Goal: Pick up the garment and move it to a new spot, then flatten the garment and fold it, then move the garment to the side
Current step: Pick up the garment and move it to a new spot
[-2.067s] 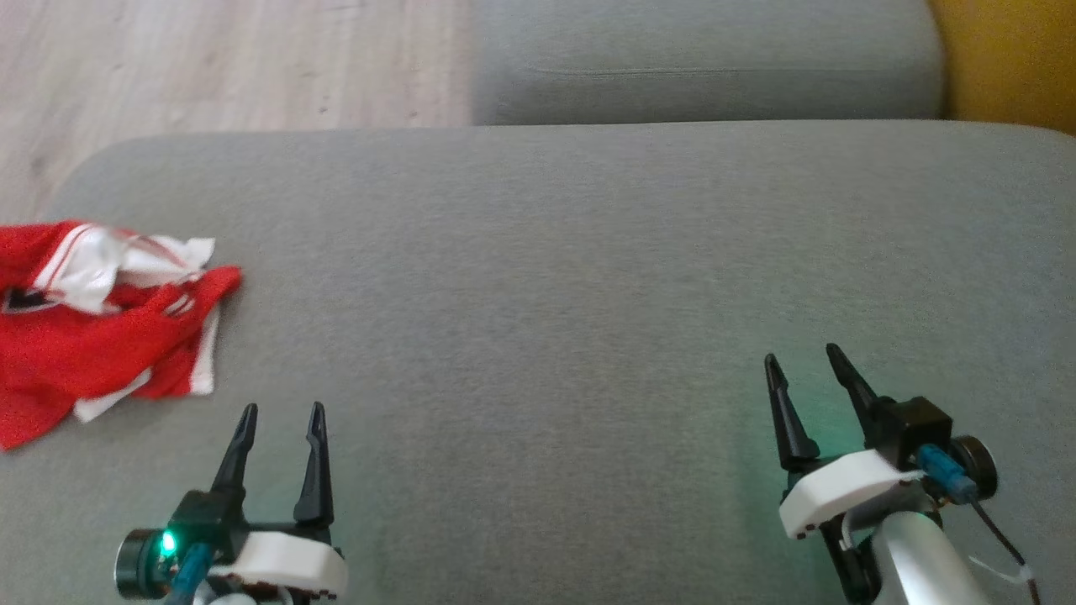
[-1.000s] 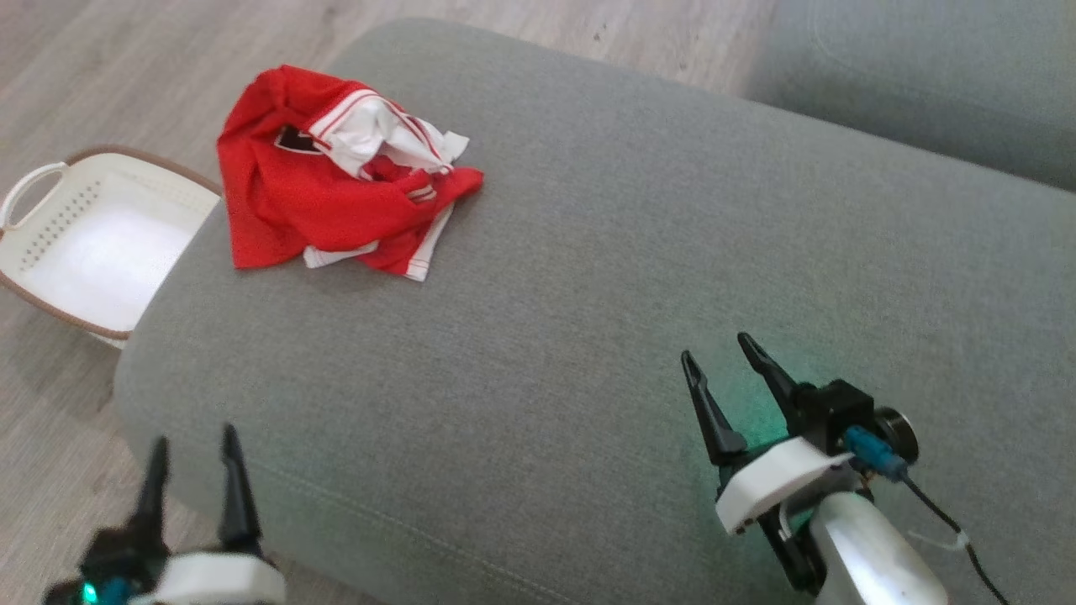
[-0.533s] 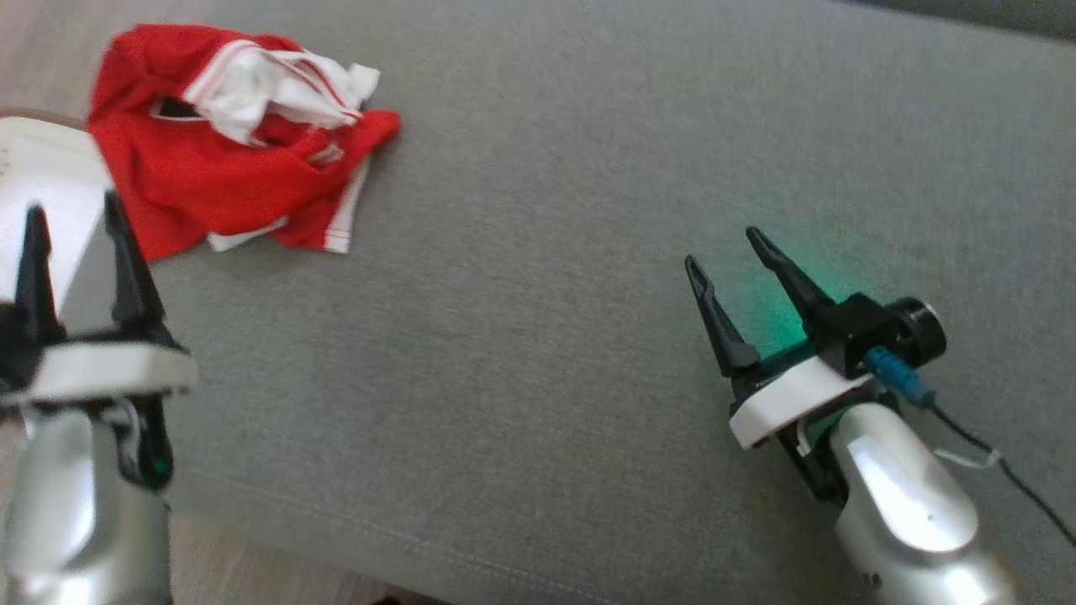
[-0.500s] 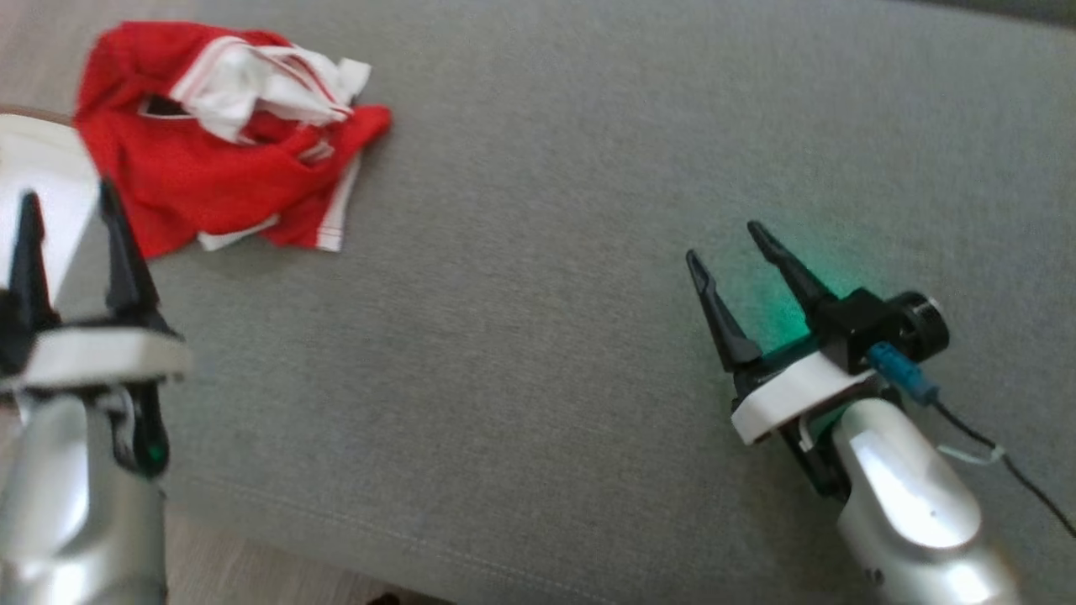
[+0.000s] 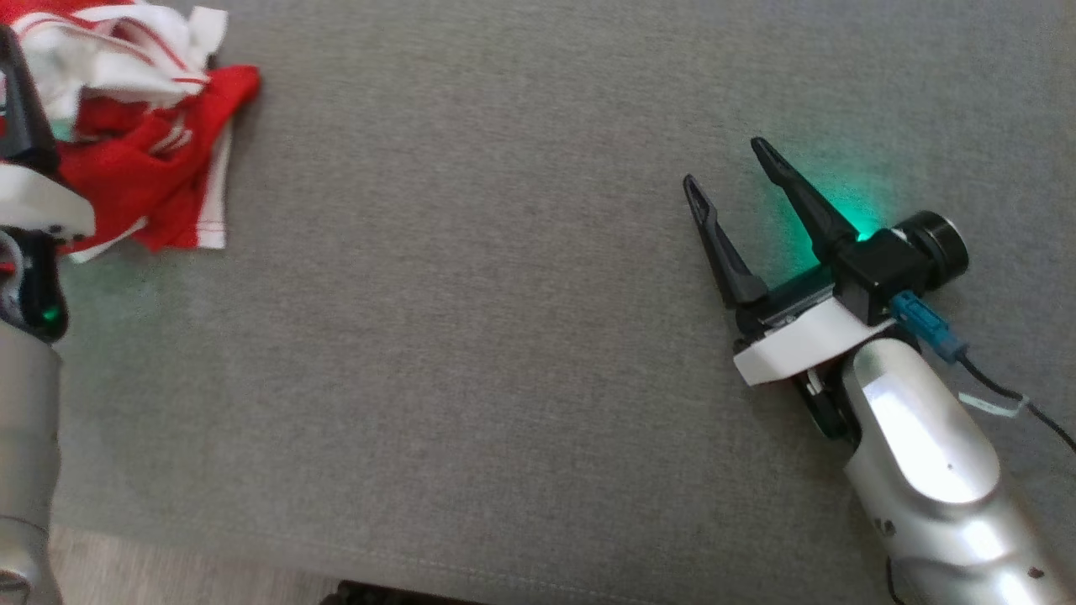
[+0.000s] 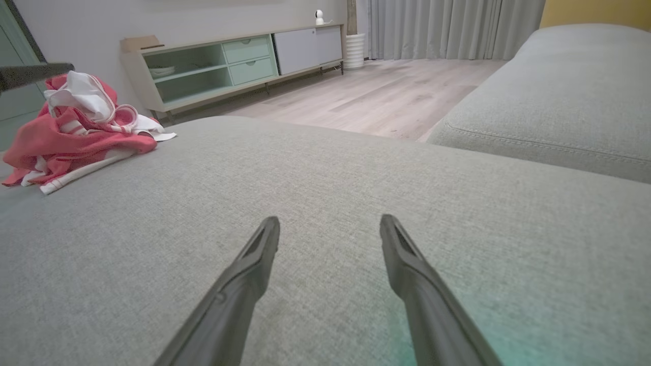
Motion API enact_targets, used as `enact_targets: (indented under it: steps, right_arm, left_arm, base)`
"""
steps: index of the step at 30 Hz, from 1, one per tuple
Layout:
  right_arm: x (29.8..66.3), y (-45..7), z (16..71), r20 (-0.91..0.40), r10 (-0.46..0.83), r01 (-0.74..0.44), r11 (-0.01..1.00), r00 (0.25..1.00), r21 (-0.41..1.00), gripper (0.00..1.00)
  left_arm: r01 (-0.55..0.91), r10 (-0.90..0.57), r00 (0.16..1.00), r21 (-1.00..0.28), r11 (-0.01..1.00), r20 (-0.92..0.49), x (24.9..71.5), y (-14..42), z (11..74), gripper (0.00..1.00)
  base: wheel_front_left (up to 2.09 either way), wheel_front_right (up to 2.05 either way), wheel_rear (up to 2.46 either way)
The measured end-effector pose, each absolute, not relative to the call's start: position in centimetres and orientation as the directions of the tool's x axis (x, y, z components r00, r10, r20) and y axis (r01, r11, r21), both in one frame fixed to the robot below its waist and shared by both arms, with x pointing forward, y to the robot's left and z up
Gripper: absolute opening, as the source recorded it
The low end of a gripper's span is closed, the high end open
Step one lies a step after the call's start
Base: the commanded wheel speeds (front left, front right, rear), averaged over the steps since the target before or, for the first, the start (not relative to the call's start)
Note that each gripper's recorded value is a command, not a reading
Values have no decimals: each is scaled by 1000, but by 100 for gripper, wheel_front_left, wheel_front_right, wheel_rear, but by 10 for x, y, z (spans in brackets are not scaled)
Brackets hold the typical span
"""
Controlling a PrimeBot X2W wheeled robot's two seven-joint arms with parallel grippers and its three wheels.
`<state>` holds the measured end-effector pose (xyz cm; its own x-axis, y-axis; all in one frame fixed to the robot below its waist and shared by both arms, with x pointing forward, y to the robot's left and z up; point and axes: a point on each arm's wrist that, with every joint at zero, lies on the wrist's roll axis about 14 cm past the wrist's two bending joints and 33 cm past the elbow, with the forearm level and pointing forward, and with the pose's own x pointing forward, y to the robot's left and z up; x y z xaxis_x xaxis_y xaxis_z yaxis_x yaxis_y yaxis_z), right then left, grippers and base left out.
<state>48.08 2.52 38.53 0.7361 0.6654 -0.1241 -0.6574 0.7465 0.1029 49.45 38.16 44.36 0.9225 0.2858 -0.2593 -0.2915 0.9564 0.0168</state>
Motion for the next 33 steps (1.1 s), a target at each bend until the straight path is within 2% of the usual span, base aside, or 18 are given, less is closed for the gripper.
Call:
enact_targets:
  steps: [6,11,12,13,14,19,23,29,33]
  right_arm:
    - [489,15,384,-118,646,-638,763,754,104,100]
    - [495,7,383,-112,629,-621,778,770,100,100]
    - [496,5,383,-112,626,-618,780,772,98,100]
    - [496,4,383,-113,622,-615,783,775,97,100]
    - [496,3,383,-113,620,-612,785,777,98,100]
    - [497,-5,387,-118,601,-594,800,791,91,100]
    - [494,-13,392,-129,581,-576,814,803,82,100]
    - [467,-22,396,-165,552,-542,834,817,107,100]
    - [458,-30,412,-147,519,-506,855,842,114,100]
  left_arm:
    - [-321,279,869,-37,946,-408,500,376,403,100]
    - [-339,243,792,-73,938,-560,495,364,362,100]
    - [-338,239,789,-76,938,-567,496,362,360,87]
    - [-338,234,787,-81,938,-571,498,361,359,11]
    - [-330,230,789,-78,941,-570,500,360,360,0]
    - [-291,221,817,-50,955,-532,504,357,372,0]
    - [-223,183,885,-45,974,-428,519,348,407,0]
    - [-71,58,957,-37,997,-285,539,310,460,0]
    - [64,-69,984,-34,997,-167,551,266,497,0]
  base:
    - [0,0,0]
    - [0,0,0]
    - [0,0,0]
    - [0,0,0]
    - [0,0,0]
    - [0,0,0]
    - [0,0,0]
    - [0,0,0]
    - [0,0,0]
